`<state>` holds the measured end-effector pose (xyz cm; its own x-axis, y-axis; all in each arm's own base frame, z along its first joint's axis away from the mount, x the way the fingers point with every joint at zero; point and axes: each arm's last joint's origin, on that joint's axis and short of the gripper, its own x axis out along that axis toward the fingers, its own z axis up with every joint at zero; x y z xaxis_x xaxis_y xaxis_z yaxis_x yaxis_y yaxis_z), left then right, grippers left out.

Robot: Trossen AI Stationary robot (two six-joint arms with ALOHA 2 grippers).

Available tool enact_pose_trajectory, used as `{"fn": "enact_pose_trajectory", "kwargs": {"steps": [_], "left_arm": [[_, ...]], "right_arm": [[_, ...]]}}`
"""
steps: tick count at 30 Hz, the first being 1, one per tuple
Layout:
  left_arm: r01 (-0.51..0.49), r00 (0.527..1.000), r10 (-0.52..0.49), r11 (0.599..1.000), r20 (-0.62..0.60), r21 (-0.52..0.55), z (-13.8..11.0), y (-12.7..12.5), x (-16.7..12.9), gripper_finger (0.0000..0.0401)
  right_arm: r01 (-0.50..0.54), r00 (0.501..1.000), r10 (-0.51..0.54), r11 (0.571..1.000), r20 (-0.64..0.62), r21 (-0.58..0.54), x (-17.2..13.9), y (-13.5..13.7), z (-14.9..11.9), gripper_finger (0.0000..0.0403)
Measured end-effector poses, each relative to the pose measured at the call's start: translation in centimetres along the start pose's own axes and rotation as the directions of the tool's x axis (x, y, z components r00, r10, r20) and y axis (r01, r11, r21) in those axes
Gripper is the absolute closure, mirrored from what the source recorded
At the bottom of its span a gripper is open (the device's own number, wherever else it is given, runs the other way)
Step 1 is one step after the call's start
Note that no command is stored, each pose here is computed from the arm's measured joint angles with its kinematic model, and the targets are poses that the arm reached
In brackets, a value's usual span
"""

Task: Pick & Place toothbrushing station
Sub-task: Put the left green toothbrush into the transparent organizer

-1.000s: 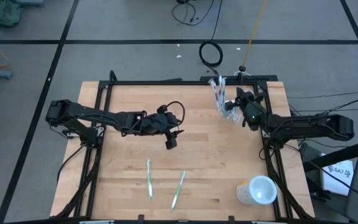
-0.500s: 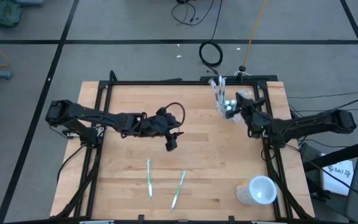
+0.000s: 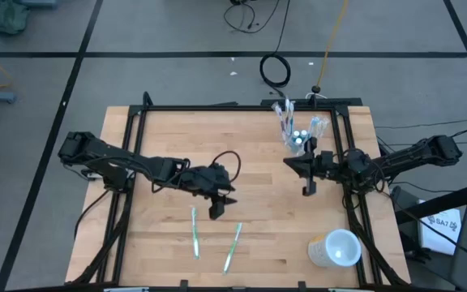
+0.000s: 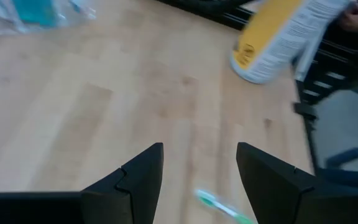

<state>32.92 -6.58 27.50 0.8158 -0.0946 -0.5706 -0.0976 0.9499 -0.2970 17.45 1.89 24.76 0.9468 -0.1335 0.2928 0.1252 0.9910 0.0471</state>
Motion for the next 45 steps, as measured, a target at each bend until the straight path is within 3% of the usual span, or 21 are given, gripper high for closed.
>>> {"fn": "enact_pose_trajectory", "kwargs": {"steps": [4,15,17,20,23,26,29,33,40,42,45], "left_arm": [[0.065,0.997,-0.065,0.998,-0.028,-0.007,-0.8,-1.8,-0.2,0.0189],[0.185,0.976,-0.187,0.982,-0.108,-0.028,-3.9,-7.1,-1.4,0.0189],[0.157,0.979,-0.164,0.986,-0.124,-0.064,-4.6,-7.6,-1.6,0.0189],[-0.005,0.991,-0.020,0.984,-0.135,-0.181,-5.9,-7.9,-2.0,0.0189],[-0.202,0.968,0.137,0.920,-0.208,-0.336,-7.5,-7.5,-2.6,0.0189],[-0.386,0.915,0.259,0.786,-0.309,-0.483,-9.1,-6.9,-3.1,0.0190],[-0.506,0.856,0.334,0.700,-0.395,-0.504,-10.7,-6.4,-2.8,0.0190],[-0.588,0.801,0.344,0.601,-0.489,-0.541,-12.6,-6.0,-1.0,0.0190],[-0.745,0.661,0.357,0.414,-0.659,-0.523,-14.7,-4.2,2.3,0.0190],[-0.767,0.636,0.353,0.388,-0.687,-0.511,-15.0,-3.6,3.2,0.0190],[-0.762,0.634,0.330,0.425,-0.700,-0.489,-15.2,-3.0,4.6,0.0190]], "right_arm": [[-0.091,0.996,0.090,0.994,0.023,0.055,-0.1,0.5,0.2,0.0402],[-0.094,0.996,0.092,0.988,0.022,0.119,-0.1,0.6,0.2,0.0403],[-0.094,0.996,0.092,0.988,0.022,0.120,-0.1,0.6,0.2,0.0403],[-0.094,0.996,0.092,0.988,0.022,0.124,-0.1,0.6,0.2,0.0403],[-0.094,0.996,0.092,0.988,0.022,0.124,-0.1,0.6,0.2,0.0403],[-0.094,0.996,0.092,0.988,0.022,0.124,-0.1,0.6,0.2,0.0403],[-0.094,0.996,0.092,0.988,0.022,0.124,-0.1,0.6,0.2,0.0402],[-0.094,0.996,0.092,0.988,0.021,0.124,-0.1,0.6,0.2,0.0402],[-0.093,0.996,0.092,0.984,0.014,0.149,-0.1,0.6,0.1,0.0401],[-0.093,0.996,0.092,0.983,0.011,0.157,-0.1,0.6,0.1,0.0402],[-0.090,0.996,0.092,0.984,-0.007,0.155,-0.1,0.6,-0.1,0.0402]]}}
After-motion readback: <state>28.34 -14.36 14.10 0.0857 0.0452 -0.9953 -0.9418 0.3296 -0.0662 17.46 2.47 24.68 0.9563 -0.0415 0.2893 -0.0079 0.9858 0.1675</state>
